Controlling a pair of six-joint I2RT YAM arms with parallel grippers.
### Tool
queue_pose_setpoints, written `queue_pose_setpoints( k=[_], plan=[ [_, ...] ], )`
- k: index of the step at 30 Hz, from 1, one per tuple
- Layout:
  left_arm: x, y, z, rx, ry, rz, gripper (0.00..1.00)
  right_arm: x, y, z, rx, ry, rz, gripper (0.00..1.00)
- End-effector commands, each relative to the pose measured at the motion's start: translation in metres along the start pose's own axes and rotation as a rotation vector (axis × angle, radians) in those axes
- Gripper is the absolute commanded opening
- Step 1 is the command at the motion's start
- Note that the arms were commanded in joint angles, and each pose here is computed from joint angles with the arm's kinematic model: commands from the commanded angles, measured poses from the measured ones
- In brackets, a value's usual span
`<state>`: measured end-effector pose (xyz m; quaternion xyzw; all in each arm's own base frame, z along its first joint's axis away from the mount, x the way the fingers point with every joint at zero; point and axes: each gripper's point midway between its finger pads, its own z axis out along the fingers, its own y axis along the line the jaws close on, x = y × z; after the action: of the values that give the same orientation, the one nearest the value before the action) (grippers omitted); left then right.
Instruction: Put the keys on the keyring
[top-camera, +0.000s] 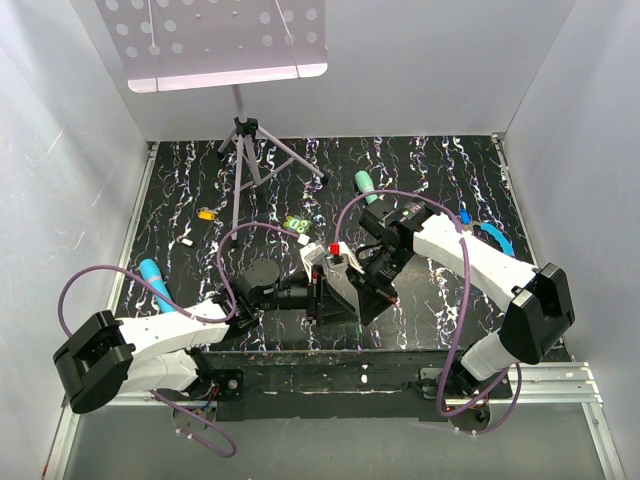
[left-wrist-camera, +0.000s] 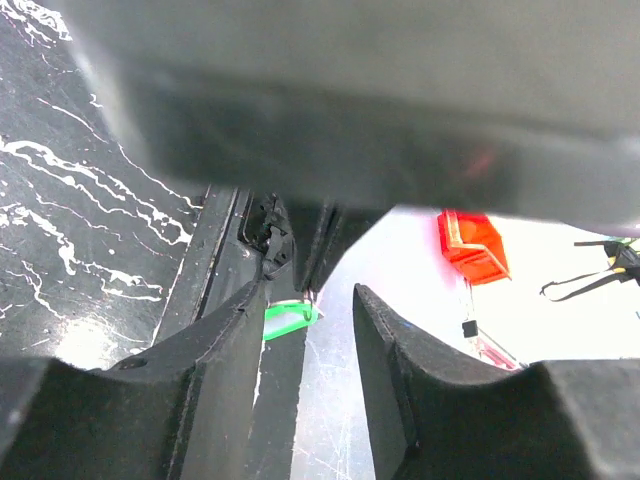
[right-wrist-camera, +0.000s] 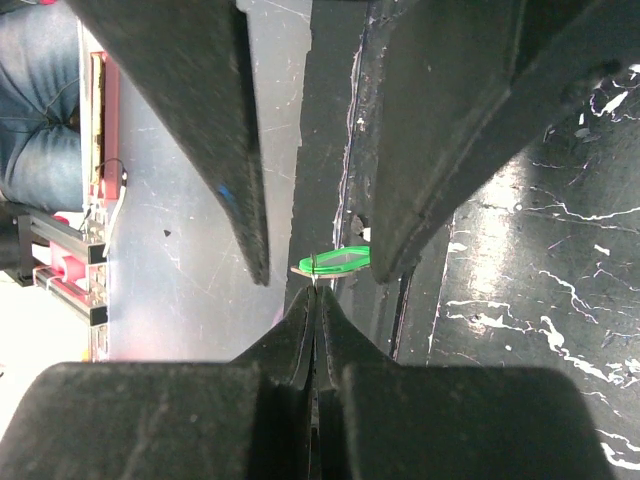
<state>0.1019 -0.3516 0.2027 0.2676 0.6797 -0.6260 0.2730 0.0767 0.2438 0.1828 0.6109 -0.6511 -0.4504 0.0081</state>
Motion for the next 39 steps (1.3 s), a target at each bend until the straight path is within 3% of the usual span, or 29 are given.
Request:
queue_pose_setpoints(
  k=[1, 23, 39],
  plan=[
    [-0.009, -0.01, -0.01, 0.02, -0.053, 0.035, 0.41, -0.009, 0.004, -0.002, -0.019, -0.038, -0.012, 0.01],
    [-0.002, -0.004, -0.007, 0.034, -0.038, 0.01, 0.4, -0.014, 0.004, -0.004, -0.035, -0.063, -0.002, 0.01],
    [0.004, -0.003, -0.005, 0.05, -0.018, -0.001, 0.32, -0.017, -0.001, -0.006, -0.022, -0.081, 0.013, 0.01]
  ],
)
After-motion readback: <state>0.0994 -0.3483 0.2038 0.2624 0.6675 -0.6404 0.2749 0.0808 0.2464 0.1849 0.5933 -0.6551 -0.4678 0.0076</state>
